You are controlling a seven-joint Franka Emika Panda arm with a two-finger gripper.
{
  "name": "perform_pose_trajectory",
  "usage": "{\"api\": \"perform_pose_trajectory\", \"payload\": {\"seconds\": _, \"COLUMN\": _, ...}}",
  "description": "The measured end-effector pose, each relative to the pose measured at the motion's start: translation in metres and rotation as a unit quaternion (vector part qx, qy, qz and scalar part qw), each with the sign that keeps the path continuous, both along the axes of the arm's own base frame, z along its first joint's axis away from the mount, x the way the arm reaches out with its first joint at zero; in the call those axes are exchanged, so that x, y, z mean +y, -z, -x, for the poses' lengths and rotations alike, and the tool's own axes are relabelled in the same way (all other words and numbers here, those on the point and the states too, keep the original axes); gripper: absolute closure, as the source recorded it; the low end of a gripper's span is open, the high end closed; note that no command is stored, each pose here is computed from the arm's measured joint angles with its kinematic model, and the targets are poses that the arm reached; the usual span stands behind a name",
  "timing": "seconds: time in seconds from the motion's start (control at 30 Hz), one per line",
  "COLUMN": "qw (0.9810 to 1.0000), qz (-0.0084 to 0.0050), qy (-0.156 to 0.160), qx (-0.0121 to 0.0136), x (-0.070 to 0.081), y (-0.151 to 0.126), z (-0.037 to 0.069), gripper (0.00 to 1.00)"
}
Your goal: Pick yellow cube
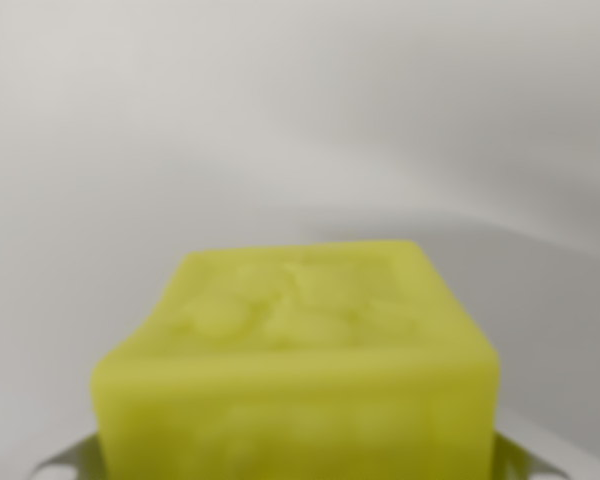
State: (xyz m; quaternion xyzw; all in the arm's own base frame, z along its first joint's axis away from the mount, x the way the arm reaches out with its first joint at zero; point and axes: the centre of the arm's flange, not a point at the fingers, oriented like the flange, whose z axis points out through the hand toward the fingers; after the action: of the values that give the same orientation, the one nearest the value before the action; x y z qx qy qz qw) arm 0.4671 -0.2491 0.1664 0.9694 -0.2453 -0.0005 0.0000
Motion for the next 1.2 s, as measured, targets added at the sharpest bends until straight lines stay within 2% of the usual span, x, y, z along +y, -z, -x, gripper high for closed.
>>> {"api": "perform_pose_trajectory", "payload": {"seconds": 1.2, "qw": 1.0000, "qz": -0.0002, "qy": 0.000, "qx": 0.0004, "x": 0.000, "y": -0.090, "z": 0.000, "gripper": 1.00}}
